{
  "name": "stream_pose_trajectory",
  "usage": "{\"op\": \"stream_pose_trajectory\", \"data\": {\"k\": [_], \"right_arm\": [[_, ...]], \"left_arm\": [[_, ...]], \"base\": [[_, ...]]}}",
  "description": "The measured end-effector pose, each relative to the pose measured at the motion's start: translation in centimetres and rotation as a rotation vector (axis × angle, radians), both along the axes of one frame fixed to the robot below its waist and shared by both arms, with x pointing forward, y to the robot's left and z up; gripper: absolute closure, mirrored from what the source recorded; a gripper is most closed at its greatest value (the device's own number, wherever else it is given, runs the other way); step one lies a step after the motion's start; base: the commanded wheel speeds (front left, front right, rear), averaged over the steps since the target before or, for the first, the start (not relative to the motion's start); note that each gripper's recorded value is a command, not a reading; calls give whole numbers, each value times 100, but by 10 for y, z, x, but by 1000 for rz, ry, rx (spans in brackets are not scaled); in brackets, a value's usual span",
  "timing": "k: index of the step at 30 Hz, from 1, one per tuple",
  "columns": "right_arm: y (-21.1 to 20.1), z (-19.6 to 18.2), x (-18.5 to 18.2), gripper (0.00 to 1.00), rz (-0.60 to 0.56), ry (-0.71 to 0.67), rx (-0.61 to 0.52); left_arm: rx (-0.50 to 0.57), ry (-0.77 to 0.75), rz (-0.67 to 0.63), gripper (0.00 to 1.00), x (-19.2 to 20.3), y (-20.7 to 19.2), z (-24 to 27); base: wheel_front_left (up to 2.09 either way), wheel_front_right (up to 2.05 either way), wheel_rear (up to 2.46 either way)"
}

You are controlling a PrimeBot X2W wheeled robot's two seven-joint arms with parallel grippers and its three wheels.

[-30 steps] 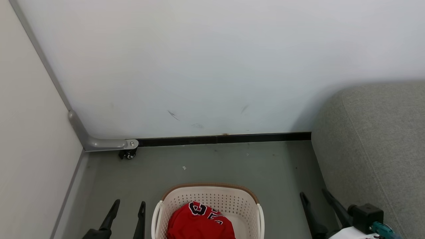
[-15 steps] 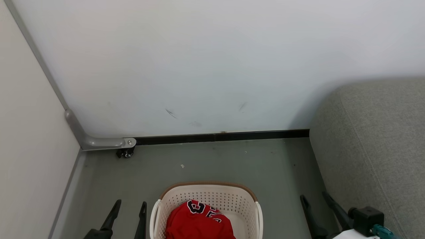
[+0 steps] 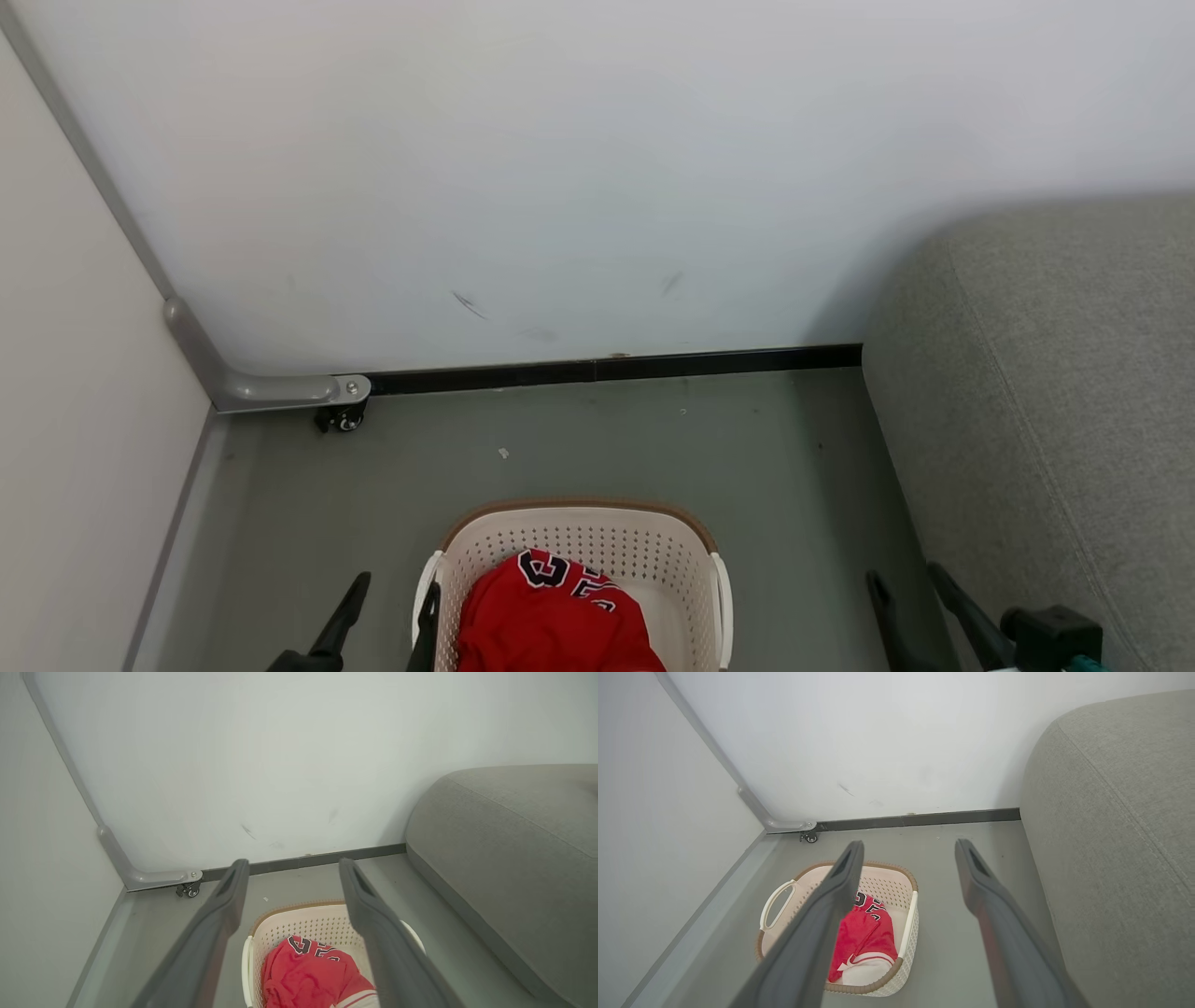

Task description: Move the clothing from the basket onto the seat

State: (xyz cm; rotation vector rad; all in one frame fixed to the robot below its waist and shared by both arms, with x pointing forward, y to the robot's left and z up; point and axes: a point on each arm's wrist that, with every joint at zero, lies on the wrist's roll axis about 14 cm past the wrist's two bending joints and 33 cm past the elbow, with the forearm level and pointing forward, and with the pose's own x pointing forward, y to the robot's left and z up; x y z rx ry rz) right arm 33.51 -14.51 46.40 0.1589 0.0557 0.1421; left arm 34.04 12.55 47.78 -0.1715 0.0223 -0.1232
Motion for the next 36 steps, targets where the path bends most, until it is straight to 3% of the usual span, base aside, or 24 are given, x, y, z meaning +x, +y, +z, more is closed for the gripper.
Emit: {"op": "stream_pose_trajectory", "data": {"k": [19,36], "right_arm": [[-36,-30,-13,0,-116,103,-7],[-52,-45,-16,0,-177,166,-15]], "left_arm": [[36,140,-185,0,1,-47,-46],[94,189,-311,0,42,-80,-74]], "base": [[0,0,0],[0,0,0]]}}
